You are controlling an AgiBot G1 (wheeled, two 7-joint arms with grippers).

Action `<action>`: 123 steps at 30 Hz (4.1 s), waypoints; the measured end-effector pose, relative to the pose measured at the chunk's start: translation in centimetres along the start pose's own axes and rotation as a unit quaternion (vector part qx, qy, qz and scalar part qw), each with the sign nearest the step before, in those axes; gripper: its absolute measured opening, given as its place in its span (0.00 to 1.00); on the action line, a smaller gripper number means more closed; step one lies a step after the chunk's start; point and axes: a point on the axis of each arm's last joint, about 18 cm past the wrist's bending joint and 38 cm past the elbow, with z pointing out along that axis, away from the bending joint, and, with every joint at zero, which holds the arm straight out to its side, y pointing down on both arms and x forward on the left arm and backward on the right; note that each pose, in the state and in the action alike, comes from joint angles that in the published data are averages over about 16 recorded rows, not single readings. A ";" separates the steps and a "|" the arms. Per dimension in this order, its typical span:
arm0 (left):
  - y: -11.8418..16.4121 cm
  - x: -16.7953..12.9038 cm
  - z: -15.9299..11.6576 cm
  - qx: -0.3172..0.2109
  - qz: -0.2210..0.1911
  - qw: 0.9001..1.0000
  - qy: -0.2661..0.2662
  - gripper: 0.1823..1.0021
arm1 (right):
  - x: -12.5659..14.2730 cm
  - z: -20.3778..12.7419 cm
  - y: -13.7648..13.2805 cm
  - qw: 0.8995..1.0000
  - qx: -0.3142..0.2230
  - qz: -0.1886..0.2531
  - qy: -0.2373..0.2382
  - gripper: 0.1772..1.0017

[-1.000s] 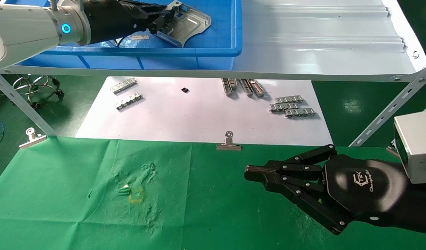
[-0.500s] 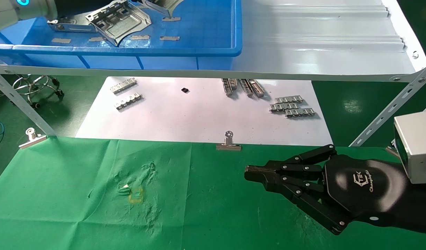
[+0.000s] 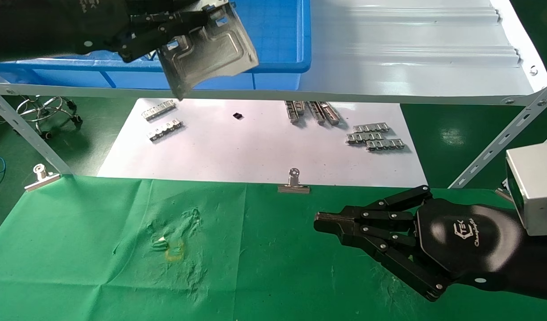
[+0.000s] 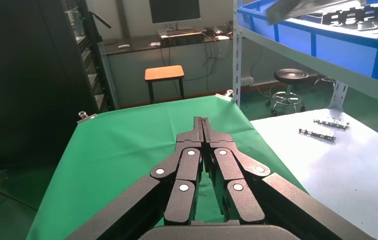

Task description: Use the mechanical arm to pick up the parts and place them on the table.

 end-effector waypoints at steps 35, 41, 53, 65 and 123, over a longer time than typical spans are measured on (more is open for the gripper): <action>15.8 14.7 -6.1 -0.167 0.084 0.956 0.227 0.11 | 0.0 0.0 0.0 1.000 0.000 0.000 0.000 0.02; 18.0 15.1 -5.7 -0.190 0.082 0.952 0.227 0.11 | 0.0 0.0 0.0 1.000 0.000 0.000 0.000 0.02; 20.4 15.0 -5.2 -0.215 0.091 0.950 0.206 0.11 | 0.0 0.0 0.0 1.000 0.000 0.000 0.000 0.02; 20.9 15.0 -5.0 -0.210 0.107 0.952 0.197 0.15 | 0.0 0.0 0.0 1.000 0.000 0.000 0.000 0.02; 8.8 19.1 -6.1 0.025 -0.149 0.978 0.142 1.00 | 0.0 0.0 0.0 1.000 0.000 0.000 0.000 0.77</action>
